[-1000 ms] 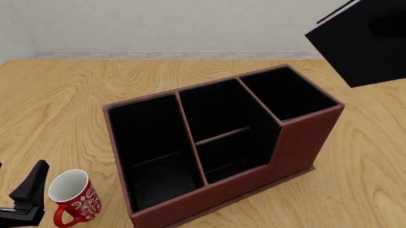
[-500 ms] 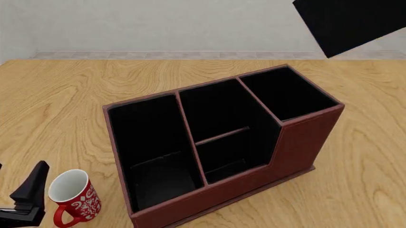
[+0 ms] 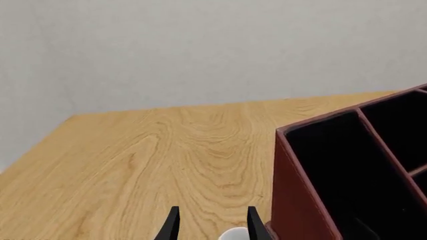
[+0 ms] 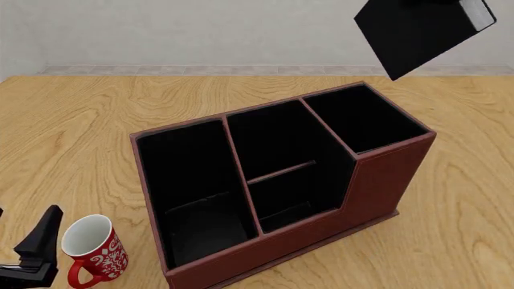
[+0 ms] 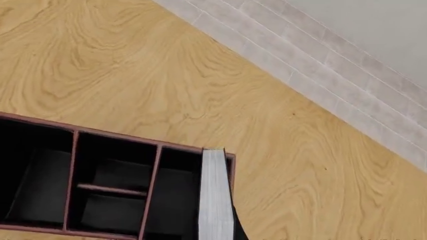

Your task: Pick up the book and place it in the right compartment of the caddy.

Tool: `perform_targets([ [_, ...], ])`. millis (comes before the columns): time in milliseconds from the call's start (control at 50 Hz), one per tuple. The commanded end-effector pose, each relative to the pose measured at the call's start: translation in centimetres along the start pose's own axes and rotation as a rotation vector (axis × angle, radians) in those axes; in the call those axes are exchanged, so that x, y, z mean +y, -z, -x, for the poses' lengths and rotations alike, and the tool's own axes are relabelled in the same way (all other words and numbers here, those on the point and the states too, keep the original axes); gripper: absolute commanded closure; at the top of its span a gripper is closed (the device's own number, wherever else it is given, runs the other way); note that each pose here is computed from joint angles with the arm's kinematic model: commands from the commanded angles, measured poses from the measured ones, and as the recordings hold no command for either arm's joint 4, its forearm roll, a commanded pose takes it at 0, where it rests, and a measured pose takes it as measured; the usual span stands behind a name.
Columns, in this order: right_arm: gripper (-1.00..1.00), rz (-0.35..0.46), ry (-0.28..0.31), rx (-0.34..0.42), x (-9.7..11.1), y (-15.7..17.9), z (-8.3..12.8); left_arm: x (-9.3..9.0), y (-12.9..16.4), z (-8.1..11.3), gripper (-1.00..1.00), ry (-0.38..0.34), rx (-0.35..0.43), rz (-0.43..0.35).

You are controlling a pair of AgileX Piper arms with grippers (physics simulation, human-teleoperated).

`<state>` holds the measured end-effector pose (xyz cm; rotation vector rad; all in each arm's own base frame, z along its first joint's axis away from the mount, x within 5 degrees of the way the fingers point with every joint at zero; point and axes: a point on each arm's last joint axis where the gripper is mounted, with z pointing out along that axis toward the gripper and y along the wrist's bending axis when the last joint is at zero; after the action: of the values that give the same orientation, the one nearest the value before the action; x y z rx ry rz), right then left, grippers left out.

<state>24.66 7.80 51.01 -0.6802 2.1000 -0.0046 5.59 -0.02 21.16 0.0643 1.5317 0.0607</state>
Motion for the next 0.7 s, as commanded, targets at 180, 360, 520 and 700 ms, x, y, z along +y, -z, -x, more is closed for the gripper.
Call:
perform_targets([
  [180, 1.00, 0.009, -0.018, 0.132, -0.7, -3.9, -1.7, 0.0, 0.0, -0.2, -1.00, -0.004, 0.007, -0.001],
  [360, 1.00, 0.030, -0.009, 0.144, -0.1, -4.9, -1.5, 0.0, 0.0, -0.2, -1.00, -0.006, 0.009, 0.001],
  [520, 1.00, 0.047, -0.011, 0.152, 0.4, -5.5, -1.3, 0.0, 0.0, -0.3, -1.00, -0.006, 0.015, 0.002],
  [700, 1.00, 0.051, -0.015, 0.185, 0.4, -6.4, -1.9, 0.0, 0.0, -0.4, -1.00, -0.003, 0.017, 0.004],
])
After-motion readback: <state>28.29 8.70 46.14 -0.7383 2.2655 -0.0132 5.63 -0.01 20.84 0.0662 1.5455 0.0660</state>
